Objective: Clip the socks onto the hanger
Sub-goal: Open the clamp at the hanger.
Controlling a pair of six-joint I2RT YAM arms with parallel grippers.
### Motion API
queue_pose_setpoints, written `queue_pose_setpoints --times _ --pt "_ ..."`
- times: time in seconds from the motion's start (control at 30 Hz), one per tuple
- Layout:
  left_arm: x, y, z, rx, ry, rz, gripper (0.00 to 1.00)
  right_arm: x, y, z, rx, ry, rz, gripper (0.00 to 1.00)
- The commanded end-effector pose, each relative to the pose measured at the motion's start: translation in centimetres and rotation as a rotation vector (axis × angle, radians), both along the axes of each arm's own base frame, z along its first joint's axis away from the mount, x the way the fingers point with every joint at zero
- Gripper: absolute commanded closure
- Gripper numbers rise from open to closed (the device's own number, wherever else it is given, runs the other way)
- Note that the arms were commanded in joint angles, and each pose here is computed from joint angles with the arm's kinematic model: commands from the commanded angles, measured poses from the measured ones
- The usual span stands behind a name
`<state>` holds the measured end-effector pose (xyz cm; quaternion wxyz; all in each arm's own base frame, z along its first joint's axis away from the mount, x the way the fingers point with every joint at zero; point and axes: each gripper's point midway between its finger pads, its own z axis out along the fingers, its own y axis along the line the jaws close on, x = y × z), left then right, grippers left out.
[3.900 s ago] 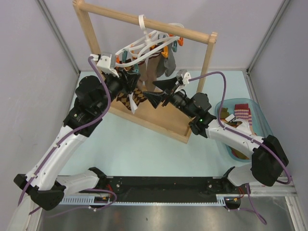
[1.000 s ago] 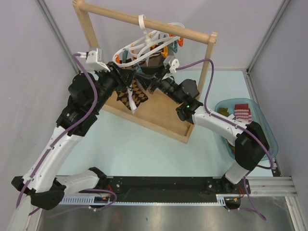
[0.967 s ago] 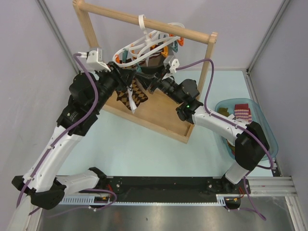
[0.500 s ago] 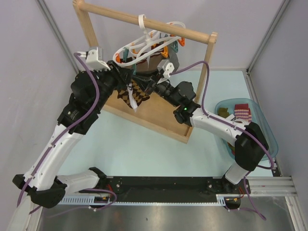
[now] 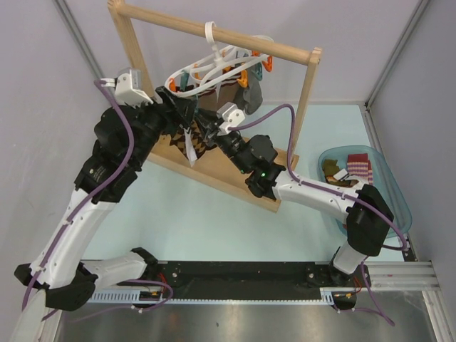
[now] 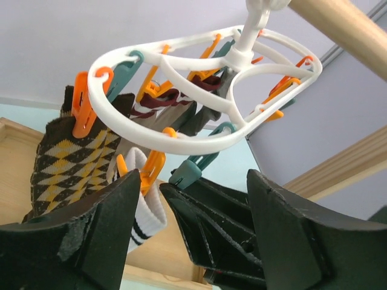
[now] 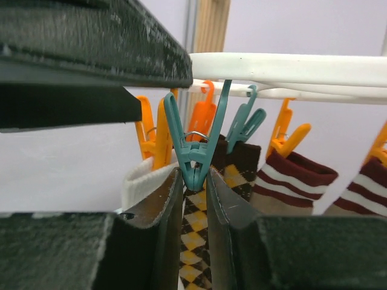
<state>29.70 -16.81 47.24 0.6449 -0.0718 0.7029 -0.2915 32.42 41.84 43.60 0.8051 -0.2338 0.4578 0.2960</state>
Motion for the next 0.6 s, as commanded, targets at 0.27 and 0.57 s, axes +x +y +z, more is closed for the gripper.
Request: queue_pose_setpoints --times 0.27,0.57 --pt "-0.2 -0.2 3.2 -0.03 -0.014 0.049 0.3 0.6 -1.5 3.2 0.05 -0.115 -0.204 0.97" --pt "0.5 -0.4 1.5 0.048 0.019 0.118 0.46 0.4 -1.4 3.4 0.052 -0.12 -0.21 0.96"
